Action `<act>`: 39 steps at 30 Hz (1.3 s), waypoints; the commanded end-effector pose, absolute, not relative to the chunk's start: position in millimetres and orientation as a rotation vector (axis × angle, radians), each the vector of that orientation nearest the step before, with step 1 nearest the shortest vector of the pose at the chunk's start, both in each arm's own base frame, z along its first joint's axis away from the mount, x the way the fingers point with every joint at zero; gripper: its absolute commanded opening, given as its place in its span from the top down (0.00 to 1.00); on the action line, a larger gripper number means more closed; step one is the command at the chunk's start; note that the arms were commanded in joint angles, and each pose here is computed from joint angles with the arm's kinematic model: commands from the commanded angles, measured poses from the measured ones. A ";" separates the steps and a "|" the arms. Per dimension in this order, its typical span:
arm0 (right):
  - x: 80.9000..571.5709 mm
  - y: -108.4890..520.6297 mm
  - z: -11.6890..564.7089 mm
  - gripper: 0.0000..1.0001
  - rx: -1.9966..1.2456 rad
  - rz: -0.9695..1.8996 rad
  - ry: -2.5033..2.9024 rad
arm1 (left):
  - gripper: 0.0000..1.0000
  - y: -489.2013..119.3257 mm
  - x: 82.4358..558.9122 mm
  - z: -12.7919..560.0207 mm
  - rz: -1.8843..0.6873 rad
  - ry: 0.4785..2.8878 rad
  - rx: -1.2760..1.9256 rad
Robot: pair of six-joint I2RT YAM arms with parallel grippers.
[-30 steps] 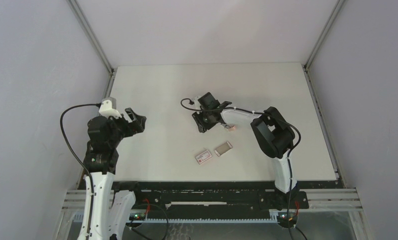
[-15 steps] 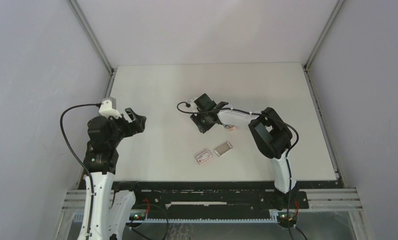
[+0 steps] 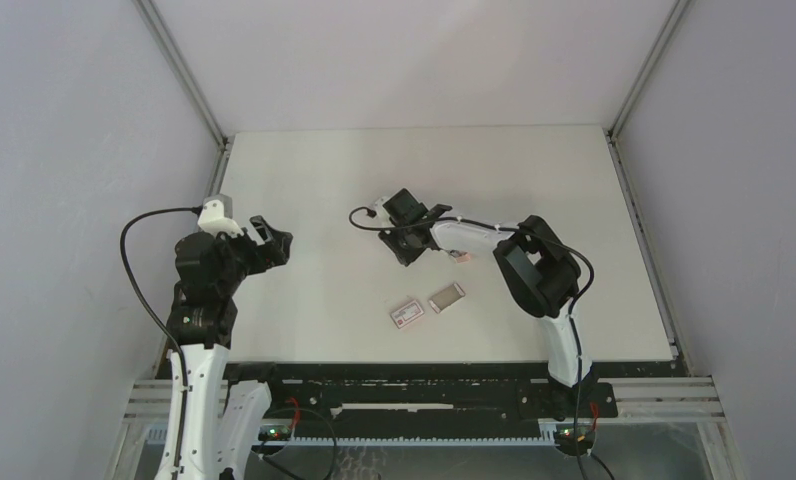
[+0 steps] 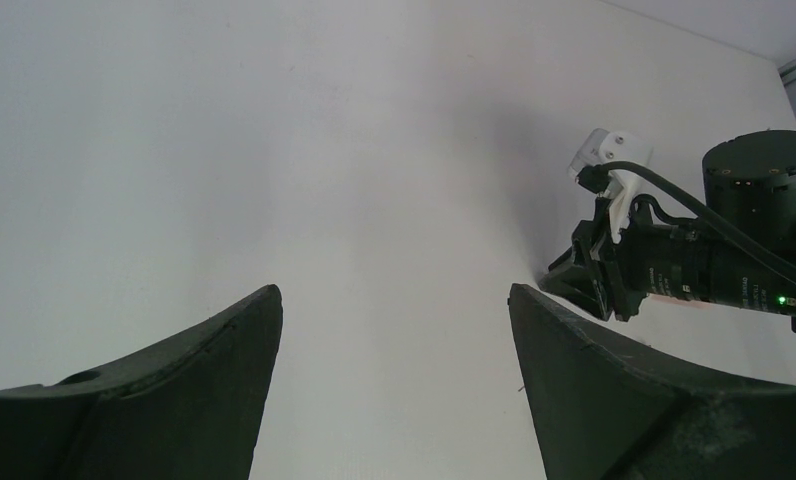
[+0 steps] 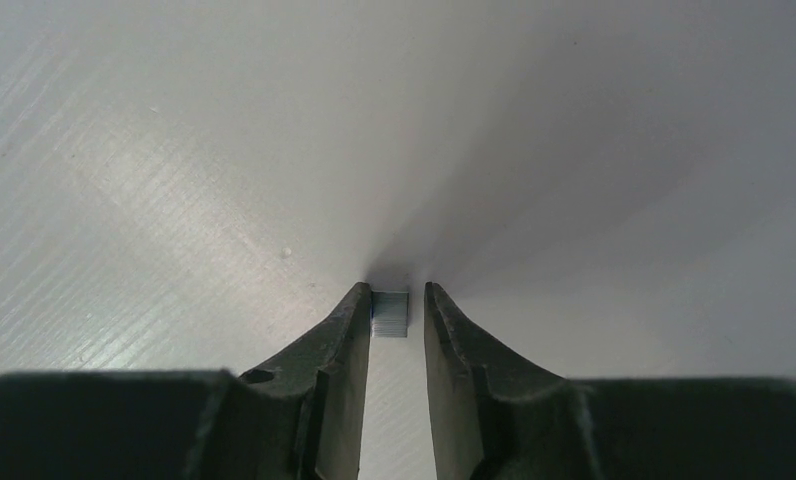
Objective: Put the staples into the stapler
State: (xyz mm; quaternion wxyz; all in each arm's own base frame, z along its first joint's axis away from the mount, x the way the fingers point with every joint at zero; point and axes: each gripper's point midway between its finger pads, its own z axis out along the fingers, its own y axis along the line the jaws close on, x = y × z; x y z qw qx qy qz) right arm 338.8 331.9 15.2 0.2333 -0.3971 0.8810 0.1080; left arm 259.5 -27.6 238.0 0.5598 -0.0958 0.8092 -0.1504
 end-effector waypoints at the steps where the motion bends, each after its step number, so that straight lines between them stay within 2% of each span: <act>1: 343.1 340.7 18.9 0.75 -1.116 0.267 2.386 | 0.12 -25.2 261.0 251.7 -0.340 1.859 -0.201; 7: 342.1 343.6 17.8 0.76 -1.127 0.250 2.380 | 0.12 -25.1 261.1 252.3 -0.339 1.857 -0.201; 15: 345.6 341.0 19.8 0.87 -1.095 0.233 2.388 | 0.12 -25.1 260.6 251.6 -0.338 1.859 -0.199; 23: 367.2 330.9 60.4 0.90 -0.985 0.328 2.343 | 0.12 -24.3 260.9 251.6 -0.335 1.859 -0.204; 30: 408.3 275.9 100.6 0.90 -0.817 0.332 2.299 | 0.12 -24.1 261.4 251.0 -0.333 1.863 -0.204; 39: 435.1 208.1 99.8 0.89 -0.675 0.340 2.291 | 0.12 -22.9 262.4 249.5 -0.331 1.869 -0.211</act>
